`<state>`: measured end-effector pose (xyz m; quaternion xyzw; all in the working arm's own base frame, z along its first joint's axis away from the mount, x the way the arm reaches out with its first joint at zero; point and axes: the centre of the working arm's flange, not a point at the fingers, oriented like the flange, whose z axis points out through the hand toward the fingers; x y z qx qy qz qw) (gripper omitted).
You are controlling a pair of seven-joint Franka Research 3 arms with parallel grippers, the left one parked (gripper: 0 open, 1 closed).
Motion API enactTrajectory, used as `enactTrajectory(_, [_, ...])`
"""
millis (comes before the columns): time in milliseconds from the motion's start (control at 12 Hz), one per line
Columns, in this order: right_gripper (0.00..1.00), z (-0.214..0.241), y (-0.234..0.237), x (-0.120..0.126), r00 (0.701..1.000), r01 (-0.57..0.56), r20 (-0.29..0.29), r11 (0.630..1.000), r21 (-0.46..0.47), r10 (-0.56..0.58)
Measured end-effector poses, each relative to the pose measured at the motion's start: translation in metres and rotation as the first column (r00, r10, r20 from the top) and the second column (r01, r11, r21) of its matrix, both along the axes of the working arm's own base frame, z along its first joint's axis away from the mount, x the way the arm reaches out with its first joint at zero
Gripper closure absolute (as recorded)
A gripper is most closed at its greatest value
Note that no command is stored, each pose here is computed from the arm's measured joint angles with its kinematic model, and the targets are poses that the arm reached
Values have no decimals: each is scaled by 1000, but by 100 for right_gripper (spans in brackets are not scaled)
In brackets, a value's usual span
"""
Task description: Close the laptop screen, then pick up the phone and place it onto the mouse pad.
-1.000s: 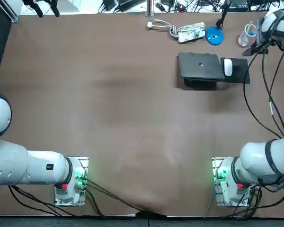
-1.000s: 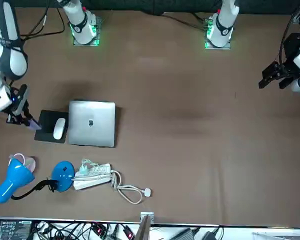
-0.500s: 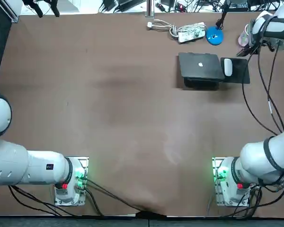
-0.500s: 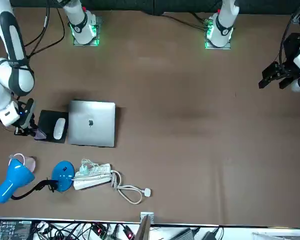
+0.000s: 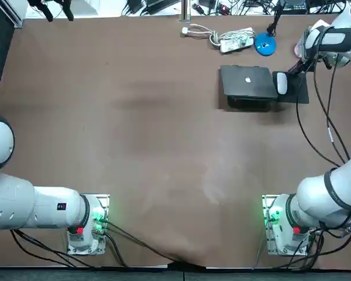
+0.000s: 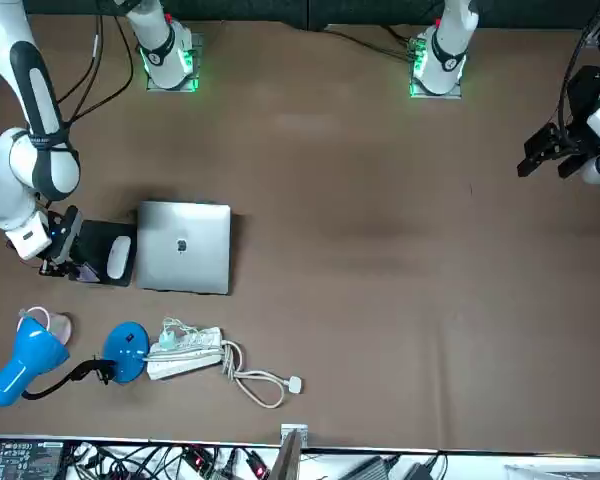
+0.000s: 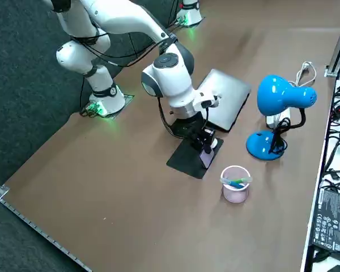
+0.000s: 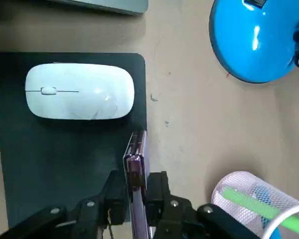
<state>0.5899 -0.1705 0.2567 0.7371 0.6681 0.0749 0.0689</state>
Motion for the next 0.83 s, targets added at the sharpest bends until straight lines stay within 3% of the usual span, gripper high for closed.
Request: enactTrajectory(833, [78, -9, -5, -8, 1000, 18, 20, 1000, -15, -18])
